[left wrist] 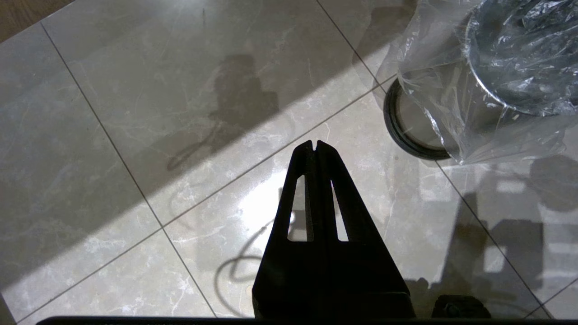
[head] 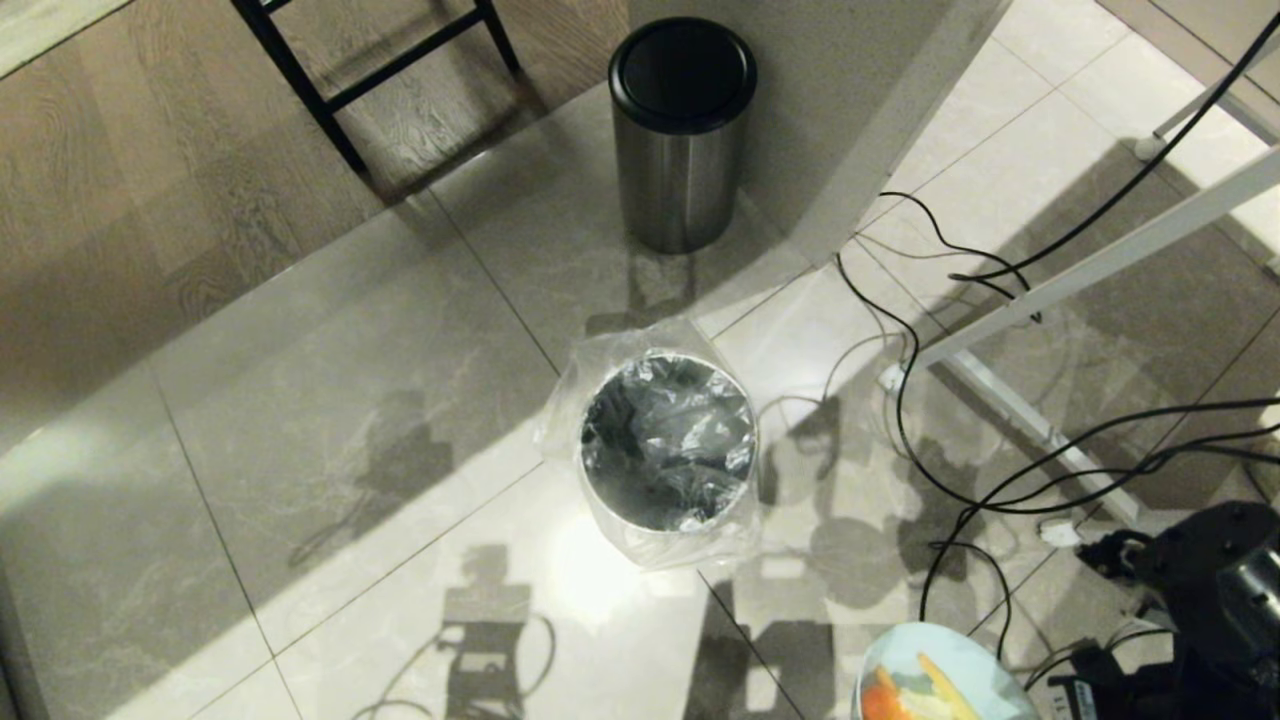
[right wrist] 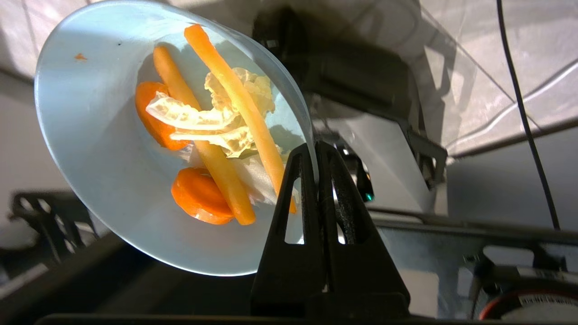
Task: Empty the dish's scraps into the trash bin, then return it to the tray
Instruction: Move the bowl over the trash can
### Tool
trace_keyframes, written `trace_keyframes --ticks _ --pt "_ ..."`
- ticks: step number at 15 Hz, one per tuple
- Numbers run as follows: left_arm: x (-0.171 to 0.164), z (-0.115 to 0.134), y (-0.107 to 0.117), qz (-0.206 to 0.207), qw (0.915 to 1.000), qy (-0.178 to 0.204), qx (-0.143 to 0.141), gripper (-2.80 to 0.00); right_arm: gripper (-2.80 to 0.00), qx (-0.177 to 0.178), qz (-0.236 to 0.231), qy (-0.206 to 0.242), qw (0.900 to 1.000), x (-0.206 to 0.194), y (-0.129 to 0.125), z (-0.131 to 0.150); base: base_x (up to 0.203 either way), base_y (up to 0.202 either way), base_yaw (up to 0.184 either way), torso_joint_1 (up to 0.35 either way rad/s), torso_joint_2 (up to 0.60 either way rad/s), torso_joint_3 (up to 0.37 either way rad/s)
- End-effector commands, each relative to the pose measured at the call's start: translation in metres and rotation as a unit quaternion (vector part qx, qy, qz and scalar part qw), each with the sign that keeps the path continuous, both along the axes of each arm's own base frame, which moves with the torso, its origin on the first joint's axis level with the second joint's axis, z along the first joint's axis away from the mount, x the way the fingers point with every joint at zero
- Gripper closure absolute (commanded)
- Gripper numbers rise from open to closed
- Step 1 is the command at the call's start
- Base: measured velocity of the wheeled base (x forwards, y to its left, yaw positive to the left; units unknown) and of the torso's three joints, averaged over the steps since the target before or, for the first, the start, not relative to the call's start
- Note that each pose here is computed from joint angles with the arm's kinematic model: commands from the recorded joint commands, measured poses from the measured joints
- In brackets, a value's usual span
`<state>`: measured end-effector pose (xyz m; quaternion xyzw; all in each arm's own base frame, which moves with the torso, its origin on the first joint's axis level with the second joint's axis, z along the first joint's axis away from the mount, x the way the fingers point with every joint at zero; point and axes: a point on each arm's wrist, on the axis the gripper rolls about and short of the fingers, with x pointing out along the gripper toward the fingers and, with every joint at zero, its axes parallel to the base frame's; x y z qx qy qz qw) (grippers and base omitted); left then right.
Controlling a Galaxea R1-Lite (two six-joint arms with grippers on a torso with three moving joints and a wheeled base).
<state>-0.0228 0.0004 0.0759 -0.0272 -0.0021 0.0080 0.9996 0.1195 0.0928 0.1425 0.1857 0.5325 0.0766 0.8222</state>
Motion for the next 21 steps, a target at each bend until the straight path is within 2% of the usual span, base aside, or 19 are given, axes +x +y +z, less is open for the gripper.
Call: trace_keyframes --ticks 1,5,8,11,17,19,21 --pt "0.0 0.0 0.0 0.0 1.0 0.0 0.0 0.0 0.0 -0.004 -0.021 -0.004 1.0 0.016 0.0 0.004 0.0 0.0 0.0 0.0 0.0 0.0" --pt "0.0 0.0 0.0 0.0 1.0 0.0 0.0 0.0 0.0 -0.018 -0.058 -0.039 0.997 0.071 -0.004 0.022 0.0 0.0 0.0 0.0 0.0 0.0" --pt "0.0 0.0 0.0 0.0 1.0 0.0 0.0 0.0 0.0 -0.015 -0.08 -0.071 0.994 0.11 0.0 0.039 0.0 0.0 0.0 0.0 0.0 0.0" --pt "0.0 0.0 0.0 0.0 1.0 0.0 0.0 0.0 0.0 -0.045 -0.096 -0.103 0.989 0.143 0.014 0.05 0.0 0.0 0.0 0.0 0.0 0.0" --pt "0.0 0.0 0.0 0.0 1.0 0.0 0.0 0.0 0.0 -0.041 -0.085 -0.167 0.982 0.178 0.056 0.108 0.0 0.0 0.0 0.0 0.0 0.0" --pt "0.0 0.0 0.0 0.0 1.0 0.0 0.0 0.0 0.0 -0.053 -0.072 -0.182 0.979 0.184 0.079 0.118 0.0 0.0 0.0 0.0 0.0 0.0" --pt "0.0 0.0 0.0 0.0 1.0 0.0 0.0 0.0 0.0 -0.083 -0.053 -0.205 0.974 0.187 0.107 0.118 0.0 0.0 0.0 0.0 0.0 0.0"
